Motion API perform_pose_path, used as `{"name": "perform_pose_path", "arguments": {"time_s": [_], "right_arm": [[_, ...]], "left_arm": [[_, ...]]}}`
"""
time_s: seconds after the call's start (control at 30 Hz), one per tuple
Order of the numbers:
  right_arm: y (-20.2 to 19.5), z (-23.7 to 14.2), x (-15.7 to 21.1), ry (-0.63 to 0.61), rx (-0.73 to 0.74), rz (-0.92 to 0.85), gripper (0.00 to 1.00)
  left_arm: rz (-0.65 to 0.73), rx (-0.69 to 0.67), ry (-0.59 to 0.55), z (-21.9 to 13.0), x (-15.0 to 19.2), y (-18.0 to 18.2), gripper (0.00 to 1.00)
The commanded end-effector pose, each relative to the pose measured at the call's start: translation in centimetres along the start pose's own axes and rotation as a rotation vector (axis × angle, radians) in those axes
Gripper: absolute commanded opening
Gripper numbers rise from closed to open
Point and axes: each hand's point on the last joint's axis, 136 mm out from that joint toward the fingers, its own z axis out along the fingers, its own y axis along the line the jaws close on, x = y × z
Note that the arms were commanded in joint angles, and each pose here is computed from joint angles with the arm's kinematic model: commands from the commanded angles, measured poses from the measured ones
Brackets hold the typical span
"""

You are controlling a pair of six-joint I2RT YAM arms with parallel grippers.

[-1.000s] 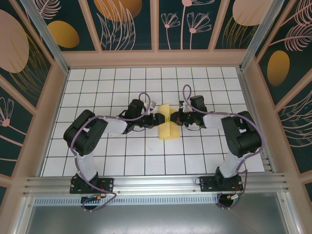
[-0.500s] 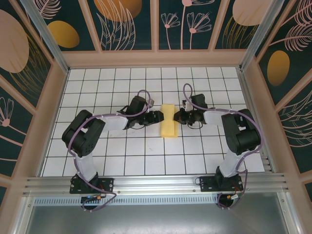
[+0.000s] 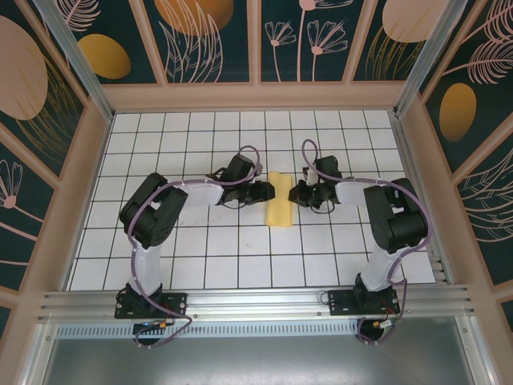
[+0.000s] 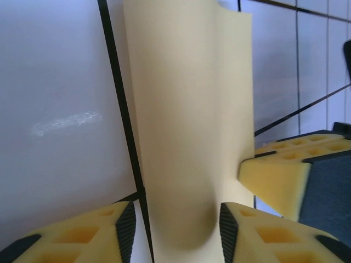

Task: Fold a paper plane with a square sheet of paper (fold left side to right side)
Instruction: First fold in half a square sheet of paper at the center of the table.

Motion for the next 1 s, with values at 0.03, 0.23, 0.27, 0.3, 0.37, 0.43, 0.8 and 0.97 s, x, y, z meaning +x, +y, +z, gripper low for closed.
{"name": "perform_pose_path", "arguments": {"time_s": [0.03,0.23,0.27,0.3,0.37,0.43,0.8,0.97], "right_arm": [[-1.0,0.2,0.1,0.006,0.027,0.005,0.03],[-0.6,-0.4,-0.3,-0.012,0.019,-0.004,0.16],[-0.6,-0.6,-0.5,-0.023,0.024,-0.007,0.21],[-0.6,-1.0,-0.7,-0.036,0.032,-0.009,0.25],[-0.7,-1.8,-1.2,-0.063,0.051,-0.015,0.32],[-1.2,-2.7,-1.5,-0.089,0.083,-0.017,0.34],[-3.0,-5.7,-2.2,-0.177,0.149,0.004,0.36],[-2.7,-5.8,-2.0,-0.172,0.126,0.003,0.37]], "left_arm": [[0.002,-0.044,0.025,0.8,0.5,0.8,0.42],[0.007,-0.077,0.042,1.4,1.0,1.4,0.37],[0.007,-0.082,0.047,1.5,1.1,1.6,0.36],[0.008,-0.086,0.049,1.6,1.2,1.6,0.36],[0.011,-0.093,0.053,1.7,1.3,1.7,0.36],[0.017,-0.101,0.059,1.8,1.5,1.8,0.35],[0.053,-0.157,0.089,2.4,2.1,2.4,0.35],[0.058,-0.160,0.095,2.6,2.2,2.4,0.35]]}}
